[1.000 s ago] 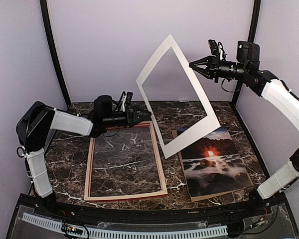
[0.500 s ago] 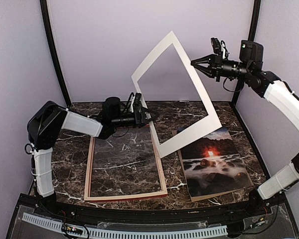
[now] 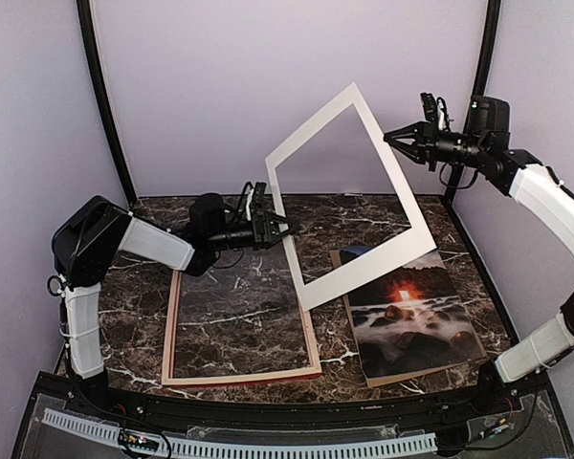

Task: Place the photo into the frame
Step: Place the mat board on the glass panel.

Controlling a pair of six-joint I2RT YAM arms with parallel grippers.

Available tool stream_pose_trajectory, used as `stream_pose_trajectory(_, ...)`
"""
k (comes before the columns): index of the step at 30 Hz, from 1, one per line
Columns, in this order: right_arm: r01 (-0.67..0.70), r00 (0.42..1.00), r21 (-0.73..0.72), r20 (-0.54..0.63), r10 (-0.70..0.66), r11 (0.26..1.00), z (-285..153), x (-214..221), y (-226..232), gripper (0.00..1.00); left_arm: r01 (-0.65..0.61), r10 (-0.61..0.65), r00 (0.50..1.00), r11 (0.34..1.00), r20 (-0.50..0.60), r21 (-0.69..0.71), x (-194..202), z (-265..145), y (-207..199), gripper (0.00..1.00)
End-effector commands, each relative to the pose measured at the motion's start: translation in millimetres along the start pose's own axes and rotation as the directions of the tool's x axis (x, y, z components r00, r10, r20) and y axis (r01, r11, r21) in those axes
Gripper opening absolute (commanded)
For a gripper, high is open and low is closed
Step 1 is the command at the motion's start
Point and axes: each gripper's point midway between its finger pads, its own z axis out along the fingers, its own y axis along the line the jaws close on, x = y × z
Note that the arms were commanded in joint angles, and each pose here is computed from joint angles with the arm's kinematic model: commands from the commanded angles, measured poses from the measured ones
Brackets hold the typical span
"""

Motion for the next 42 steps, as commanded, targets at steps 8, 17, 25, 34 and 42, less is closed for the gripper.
stream_pose_trajectory(8,0.02,1.0,0.054,0.013,-0.02,0.998,-5.9,4.9,-32.9,0.0,-0.076,0.072,0.995,0.996,0.063,0.056,-28.2,-23.4,-40.7,0.57)
stream_pose_trajectory(17,0.004,1.0,0.097,0.007,-0.005,0.995,-7.4,8.9,-56.6,0.0,-0.069,0.066,0.996,0.997,0.061,0.041,-29.0,-27.1,-39.4,0.5)
stream_pose_trajectory(25,-0.013,1.0,0.1,-0.007,0.014,0.995,-5.8,15.4,-68.3,0.0,-0.061,0.062,0.995,0.998,0.073,-0.014,-29.9,-36.8,-29.4,0.52)
stream_pose_trajectory(34,-0.017,1.0,0.097,-0.013,0.018,0.995,-5.6,19.7,-71.0,0.0,-0.05,0.053,0.996,0.998,0.074,-0.049,-27.7,-40.5,-20.4,0.47)
stream_pose_trajectory(42,-0.027,0.999,0.081,-0.017,0.028,0.996,-5.0,22.0,-70.0,0.0,-0.031,0.038,0.997,0.995,0.071,-0.097,-27.1,-40.9,-11.3,0.52)
